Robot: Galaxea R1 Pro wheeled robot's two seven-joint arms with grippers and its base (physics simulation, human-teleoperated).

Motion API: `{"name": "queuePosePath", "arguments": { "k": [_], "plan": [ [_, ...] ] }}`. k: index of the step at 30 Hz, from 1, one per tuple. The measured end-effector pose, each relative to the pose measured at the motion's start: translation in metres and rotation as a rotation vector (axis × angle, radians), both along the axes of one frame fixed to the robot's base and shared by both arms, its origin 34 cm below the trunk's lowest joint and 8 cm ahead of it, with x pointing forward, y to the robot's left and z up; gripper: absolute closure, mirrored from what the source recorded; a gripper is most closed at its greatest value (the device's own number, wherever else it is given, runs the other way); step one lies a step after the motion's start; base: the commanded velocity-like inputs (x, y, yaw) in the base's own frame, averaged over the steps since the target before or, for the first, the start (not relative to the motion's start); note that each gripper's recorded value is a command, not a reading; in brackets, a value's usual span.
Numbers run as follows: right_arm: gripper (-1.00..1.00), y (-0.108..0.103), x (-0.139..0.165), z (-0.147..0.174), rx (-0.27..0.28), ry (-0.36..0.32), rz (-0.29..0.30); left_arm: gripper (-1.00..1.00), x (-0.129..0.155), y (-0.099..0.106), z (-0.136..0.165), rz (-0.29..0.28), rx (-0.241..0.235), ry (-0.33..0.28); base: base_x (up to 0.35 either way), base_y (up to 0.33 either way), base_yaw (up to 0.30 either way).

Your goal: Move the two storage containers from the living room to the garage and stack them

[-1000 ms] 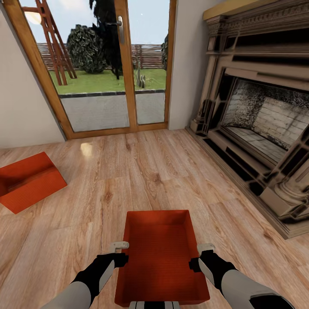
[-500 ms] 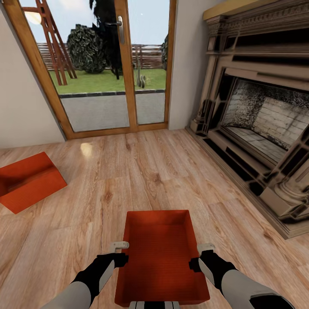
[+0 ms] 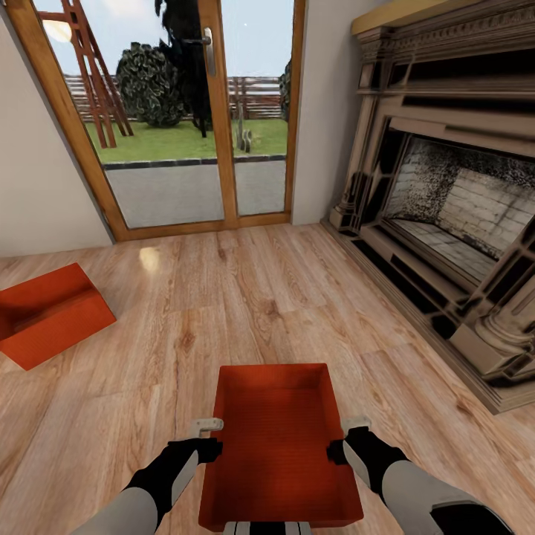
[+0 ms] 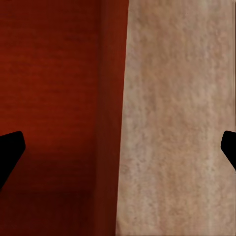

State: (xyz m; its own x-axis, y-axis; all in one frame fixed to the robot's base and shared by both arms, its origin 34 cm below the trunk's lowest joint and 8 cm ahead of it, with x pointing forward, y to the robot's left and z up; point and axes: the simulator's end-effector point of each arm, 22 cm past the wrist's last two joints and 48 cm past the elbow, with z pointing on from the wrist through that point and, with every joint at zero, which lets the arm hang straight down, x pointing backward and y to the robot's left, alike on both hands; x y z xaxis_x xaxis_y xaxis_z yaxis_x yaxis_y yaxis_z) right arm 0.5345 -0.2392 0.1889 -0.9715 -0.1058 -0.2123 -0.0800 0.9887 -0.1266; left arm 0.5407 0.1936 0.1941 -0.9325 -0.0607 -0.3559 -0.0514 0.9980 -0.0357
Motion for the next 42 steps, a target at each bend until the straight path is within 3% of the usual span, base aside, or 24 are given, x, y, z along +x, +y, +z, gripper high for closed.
{"name": "queuePosePath", "arguments": {
  "k": [42],
  "plan": [
    [-1.0,-0.0019,0.0072,0.0059,-0.008,0.027,0.0,-1.0,0.0,-0.0001,0.0,0.0,0.0,0.0,0.0,0.0,0.0]
  ]
}}
